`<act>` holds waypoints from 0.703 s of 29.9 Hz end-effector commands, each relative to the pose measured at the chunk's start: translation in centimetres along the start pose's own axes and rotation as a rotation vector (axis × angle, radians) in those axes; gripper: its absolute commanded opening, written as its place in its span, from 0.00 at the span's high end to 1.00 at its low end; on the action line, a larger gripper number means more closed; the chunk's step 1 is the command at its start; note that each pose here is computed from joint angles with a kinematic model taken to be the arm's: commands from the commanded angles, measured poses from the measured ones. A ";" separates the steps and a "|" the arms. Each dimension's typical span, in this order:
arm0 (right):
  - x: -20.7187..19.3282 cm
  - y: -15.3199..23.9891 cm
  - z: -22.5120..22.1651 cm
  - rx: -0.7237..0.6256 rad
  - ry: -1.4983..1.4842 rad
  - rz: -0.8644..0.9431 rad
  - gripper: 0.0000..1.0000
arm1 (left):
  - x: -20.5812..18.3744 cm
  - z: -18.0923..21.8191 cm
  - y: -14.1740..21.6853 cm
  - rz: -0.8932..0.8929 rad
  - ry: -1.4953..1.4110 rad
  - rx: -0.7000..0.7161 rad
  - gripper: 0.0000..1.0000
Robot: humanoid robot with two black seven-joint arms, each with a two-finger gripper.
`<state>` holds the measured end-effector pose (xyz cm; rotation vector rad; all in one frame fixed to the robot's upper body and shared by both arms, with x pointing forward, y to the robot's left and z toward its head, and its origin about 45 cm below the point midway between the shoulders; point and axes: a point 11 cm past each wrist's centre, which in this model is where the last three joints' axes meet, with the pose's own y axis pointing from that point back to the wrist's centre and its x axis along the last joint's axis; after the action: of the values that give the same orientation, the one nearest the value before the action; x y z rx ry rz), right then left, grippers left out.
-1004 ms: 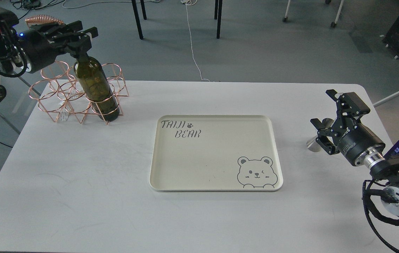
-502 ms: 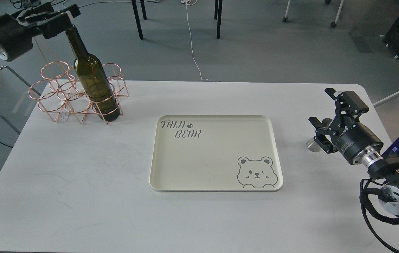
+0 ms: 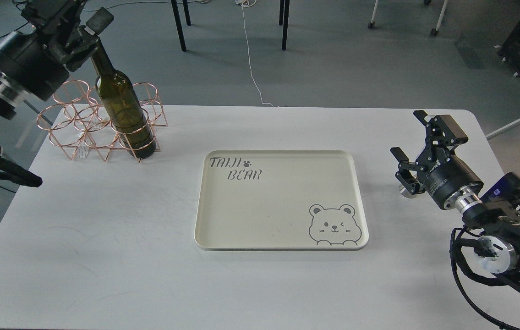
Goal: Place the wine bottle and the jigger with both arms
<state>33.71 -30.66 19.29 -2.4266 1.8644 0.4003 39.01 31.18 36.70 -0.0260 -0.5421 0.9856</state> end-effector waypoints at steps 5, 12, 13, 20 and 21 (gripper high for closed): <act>0.0 -0.4 0.6 0.002 -0.014 0.013 0.01 | -6.3 -5.4 3.3 0.115 0.302 0.019 0.02; -0.1 -0.5 0.5 0.002 -0.015 0.008 0.01 | -9.8 -9.9 7.0 0.223 0.474 0.164 0.02; -0.1 -0.5 0.5 0.002 -0.015 0.008 0.01 | -10.4 -10.1 7.2 0.224 0.493 0.167 0.02; -0.2 -0.4 0.6 0.001 -0.017 0.006 0.01 | -12.5 -11.7 8.3 0.236 0.564 0.203 0.02; -0.2 -0.4 0.6 0.001 -0.018 0.005 0.01 | -12.7 -11.9 8.5 0.239 0.568 0.209 0.02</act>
<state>34.02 -30.26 18.75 -2.4095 1.8655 0.4170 32.45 28.62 19.62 -0.1826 0.0647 1.1936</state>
